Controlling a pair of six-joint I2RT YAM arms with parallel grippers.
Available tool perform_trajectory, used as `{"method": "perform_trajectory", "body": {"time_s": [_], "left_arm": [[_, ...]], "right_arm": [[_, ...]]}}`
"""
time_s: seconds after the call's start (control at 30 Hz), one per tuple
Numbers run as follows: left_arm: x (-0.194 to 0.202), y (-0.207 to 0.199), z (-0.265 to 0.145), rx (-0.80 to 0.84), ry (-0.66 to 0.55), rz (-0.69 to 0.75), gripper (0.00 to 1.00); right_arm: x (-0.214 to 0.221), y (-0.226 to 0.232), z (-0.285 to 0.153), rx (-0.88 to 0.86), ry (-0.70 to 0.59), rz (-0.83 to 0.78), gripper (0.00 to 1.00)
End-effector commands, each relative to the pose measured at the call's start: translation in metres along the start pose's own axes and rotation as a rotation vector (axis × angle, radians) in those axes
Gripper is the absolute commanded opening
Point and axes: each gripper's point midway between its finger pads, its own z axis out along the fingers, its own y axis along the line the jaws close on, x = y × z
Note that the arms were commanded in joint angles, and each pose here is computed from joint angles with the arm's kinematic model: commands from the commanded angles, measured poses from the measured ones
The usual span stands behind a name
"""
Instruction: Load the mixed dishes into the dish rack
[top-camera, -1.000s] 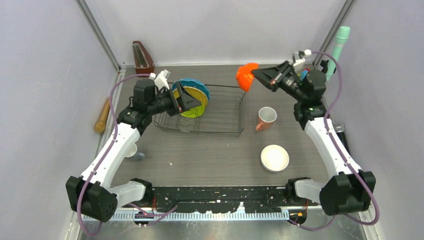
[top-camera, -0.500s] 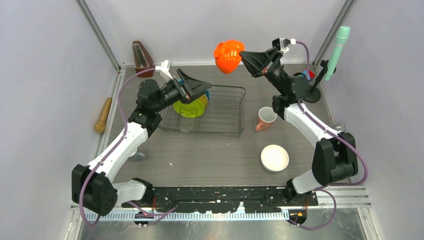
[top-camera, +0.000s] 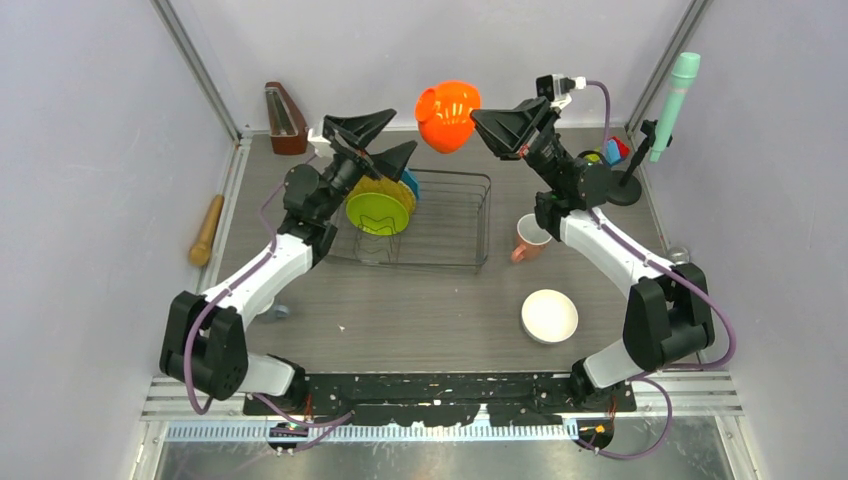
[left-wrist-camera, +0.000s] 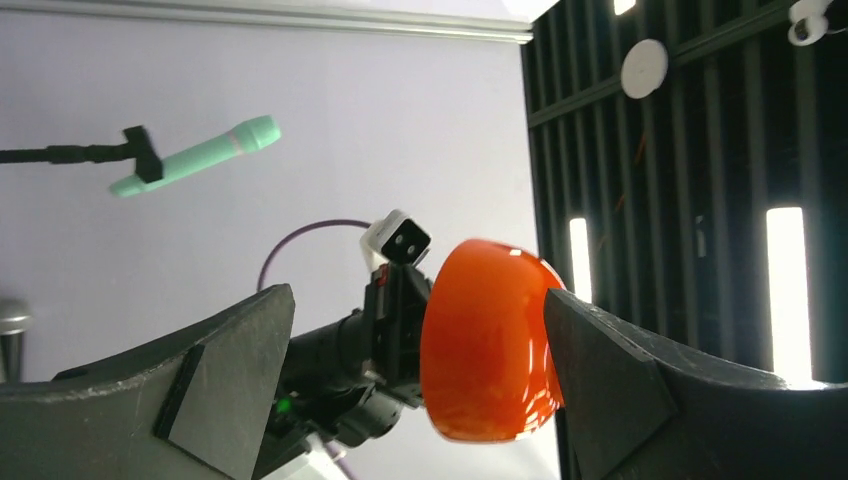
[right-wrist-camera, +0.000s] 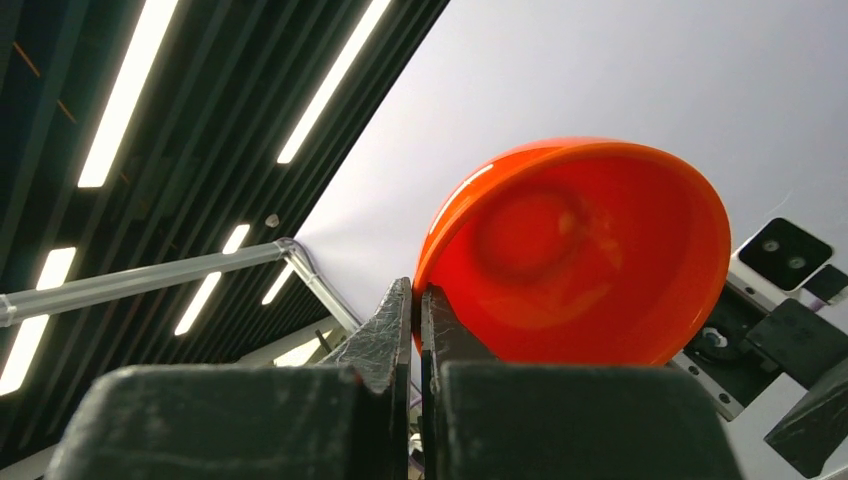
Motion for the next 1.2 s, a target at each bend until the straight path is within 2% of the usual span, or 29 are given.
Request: {"method": "perform_trajectory", "body": {"time_s": [0.0,0.27,0.57,0.63,0.87,1.0,1.17], "left_arm": [[0.009,-0.06,0.01,0.185,0.014,-0.105,1.0],[0.03,-0.079,0.018,0.254,0.074,-0.14,1.0],[0.045,-0.074,0.013,0.203,0.118,-0.145,0.98],[0.046,-0.073,0.012,0.199,0.121,-0.147,0.94],[0.047,-0.08,0.01,0.222,0.11,-0.119,0.65],[0.051,-0.083,0.01,0.223,0.13,-0.107,0.8],[0.051,-0.081,0.009,0.211,0.131,-0.097,0.78]], "right_arm": [[0.009,0.035,0.013,-0.132,0.023,-0.089,0.0],[0.011,0.025,0.018,-0.134,-0.021,-0.062,0.0],[0.012,0.024,0.024,-0.145,-0.017,-0.06,0.0],[0.012,0.022,0.024,-0.141,-0.015,-0.059,0.0],[0.011,0.006,0.021,-0.11,-0.025,-0.028,0.0],[0.011,-0.012,0.014,-0.07,-0.04,-0.013,0.0],[0.01,-0.028,0.008,-0.034,-0.056,-0.011,0.0]]}}
